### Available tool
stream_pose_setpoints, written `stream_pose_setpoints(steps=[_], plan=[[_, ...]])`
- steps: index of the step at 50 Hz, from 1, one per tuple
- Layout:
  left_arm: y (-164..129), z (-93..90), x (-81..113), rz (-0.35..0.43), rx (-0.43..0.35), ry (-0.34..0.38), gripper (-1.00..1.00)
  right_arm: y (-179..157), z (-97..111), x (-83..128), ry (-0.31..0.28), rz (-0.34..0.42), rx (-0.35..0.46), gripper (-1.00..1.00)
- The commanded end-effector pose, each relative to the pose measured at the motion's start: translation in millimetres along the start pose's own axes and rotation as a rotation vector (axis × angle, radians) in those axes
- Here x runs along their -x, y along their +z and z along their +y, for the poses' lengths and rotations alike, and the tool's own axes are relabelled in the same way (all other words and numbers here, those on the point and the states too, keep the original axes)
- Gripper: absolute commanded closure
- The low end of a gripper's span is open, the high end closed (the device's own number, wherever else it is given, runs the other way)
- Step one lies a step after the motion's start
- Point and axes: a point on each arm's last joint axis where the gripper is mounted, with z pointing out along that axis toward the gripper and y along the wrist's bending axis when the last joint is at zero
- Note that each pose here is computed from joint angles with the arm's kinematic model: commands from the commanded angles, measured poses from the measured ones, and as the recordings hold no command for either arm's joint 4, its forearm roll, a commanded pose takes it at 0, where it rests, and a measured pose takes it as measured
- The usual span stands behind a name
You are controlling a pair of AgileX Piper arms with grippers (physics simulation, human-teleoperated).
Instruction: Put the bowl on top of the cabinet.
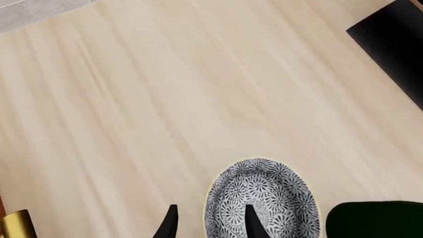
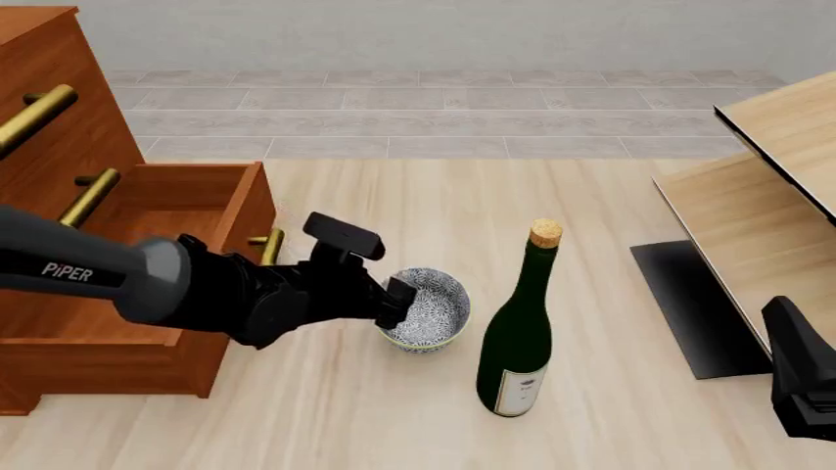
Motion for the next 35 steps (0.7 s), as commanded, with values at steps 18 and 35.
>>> stream_pose_setpoints(steps=[18, 35], plan=[[12, -0.1, -6.3, 0.017, 0.000, -0.001, -1.00, 0, 0, 0, 0.000, 0.000, 0.000, -1.00], [22, 2.5, -12.1, 0.031, 0.006, 0.001, -1.00, 0, 0, 0, 0.000, 0.000, 0.000, -1.00]])
